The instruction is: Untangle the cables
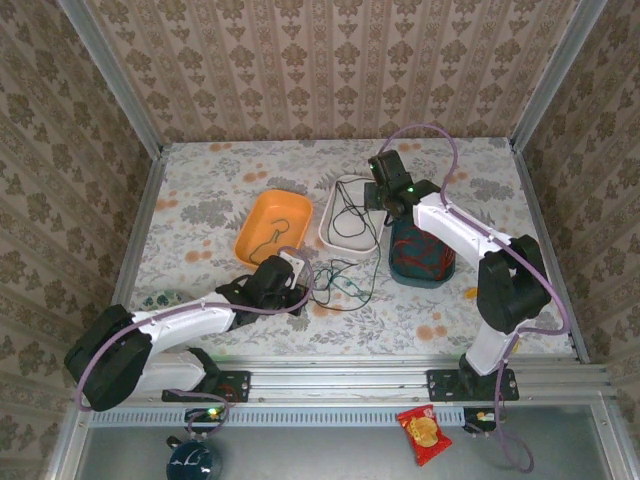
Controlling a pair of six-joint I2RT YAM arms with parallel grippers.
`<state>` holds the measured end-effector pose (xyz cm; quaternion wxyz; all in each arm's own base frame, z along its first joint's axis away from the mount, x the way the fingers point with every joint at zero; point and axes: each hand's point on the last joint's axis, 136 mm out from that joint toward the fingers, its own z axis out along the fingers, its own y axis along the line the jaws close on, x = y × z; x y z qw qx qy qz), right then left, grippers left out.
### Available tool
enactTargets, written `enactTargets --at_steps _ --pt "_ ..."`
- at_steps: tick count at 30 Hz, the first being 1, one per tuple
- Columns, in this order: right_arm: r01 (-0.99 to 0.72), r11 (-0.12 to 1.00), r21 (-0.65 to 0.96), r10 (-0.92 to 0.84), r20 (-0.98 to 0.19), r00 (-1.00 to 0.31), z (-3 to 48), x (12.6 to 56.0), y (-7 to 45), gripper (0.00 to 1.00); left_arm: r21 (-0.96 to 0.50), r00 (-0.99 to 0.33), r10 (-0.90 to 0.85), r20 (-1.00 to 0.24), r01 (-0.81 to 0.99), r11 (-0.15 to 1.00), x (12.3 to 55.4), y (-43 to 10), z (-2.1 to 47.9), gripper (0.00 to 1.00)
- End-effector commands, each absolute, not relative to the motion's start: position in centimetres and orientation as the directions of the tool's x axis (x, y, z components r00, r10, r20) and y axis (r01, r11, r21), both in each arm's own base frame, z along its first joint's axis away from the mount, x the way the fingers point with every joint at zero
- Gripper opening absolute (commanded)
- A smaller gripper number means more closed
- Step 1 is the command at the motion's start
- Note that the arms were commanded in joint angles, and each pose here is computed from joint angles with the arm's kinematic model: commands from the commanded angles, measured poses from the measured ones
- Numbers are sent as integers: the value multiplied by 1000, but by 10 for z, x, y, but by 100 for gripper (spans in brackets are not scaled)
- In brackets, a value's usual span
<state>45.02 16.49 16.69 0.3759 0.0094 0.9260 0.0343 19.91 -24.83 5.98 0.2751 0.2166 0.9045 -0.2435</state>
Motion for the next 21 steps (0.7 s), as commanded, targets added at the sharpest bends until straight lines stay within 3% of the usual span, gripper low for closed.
enactTargets --at_steps 1,10,18,20,21 --pt "61 998 20 60 -652 -756 143 449 152 0 -312 -755 264 -600 525 792 198 -247 58 0" --pt "20 1000 2 18 -522 -852 92 447 174 0 -306 -752 278 -598 534 788 199 -253 59 0" --pt "-21 1000 -14 -25 -487 -873 93 440 184 1 -303 -750 285 -597 540 785 200 -255 60 0" --pt "-25 999 36 -2 -542 -840 114 441 190 26 -302 -750 287 -596 541 785 200 -256 59 0" --pt "-28 998 62 13 -576 -817 125 443 193 31 -303 -749 287 -598 542 784 200 -256 60 0"
